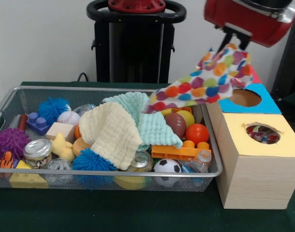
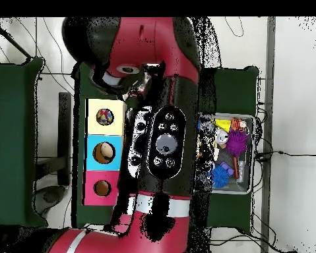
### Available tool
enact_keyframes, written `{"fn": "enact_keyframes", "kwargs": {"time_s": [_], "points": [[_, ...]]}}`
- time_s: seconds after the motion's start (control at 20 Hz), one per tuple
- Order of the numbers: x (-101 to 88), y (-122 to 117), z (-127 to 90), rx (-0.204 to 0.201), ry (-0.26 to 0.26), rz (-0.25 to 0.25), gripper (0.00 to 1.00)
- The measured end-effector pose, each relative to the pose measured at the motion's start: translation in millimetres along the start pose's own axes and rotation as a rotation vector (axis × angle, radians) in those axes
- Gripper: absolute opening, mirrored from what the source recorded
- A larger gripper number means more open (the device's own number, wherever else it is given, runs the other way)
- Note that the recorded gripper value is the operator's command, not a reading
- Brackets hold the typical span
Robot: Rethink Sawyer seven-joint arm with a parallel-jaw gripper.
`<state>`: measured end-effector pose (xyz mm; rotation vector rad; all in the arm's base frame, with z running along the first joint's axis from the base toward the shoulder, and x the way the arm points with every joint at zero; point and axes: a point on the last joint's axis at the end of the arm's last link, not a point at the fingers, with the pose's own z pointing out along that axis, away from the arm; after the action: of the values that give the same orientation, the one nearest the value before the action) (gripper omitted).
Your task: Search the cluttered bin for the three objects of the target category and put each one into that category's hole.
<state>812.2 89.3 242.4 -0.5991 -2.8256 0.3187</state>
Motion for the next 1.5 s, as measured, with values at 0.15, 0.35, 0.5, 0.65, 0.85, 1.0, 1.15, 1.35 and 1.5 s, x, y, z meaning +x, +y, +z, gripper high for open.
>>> {"fn": "enact_keyframes", "kwargs": {"time_s": [0.15,0.35,0.5,0.65,0.85,1.0,1.15,1.35,1.5], "points": [[-6.4,-22.6,6.2,0.02,0.001,0.004,0.0],[-13.7,-45.9,18.6,0.042,-0.01,-0.002,0.0],[-17.8,-62.1,32.7,0.061,-0.014,-0.015,0.0],[-18.3,-69.4,45.1,0.059,0.011,-0.028,0.0],[-15.6,-68.8,59.7,0.036,0.051,-0.038,0.0],[-9.5,-58.7,72.3,0.003,0.09,-0.056,0.0],[-3.0,-48.2,79.2,-0.023,0.117,-0.073,0.0],[4.7,-30.9,85.4,-0.06,0.143,-0.102,0.0],[9.2,-18.9,84.9,-0.085,0.151,-0.123,0.0]]}}
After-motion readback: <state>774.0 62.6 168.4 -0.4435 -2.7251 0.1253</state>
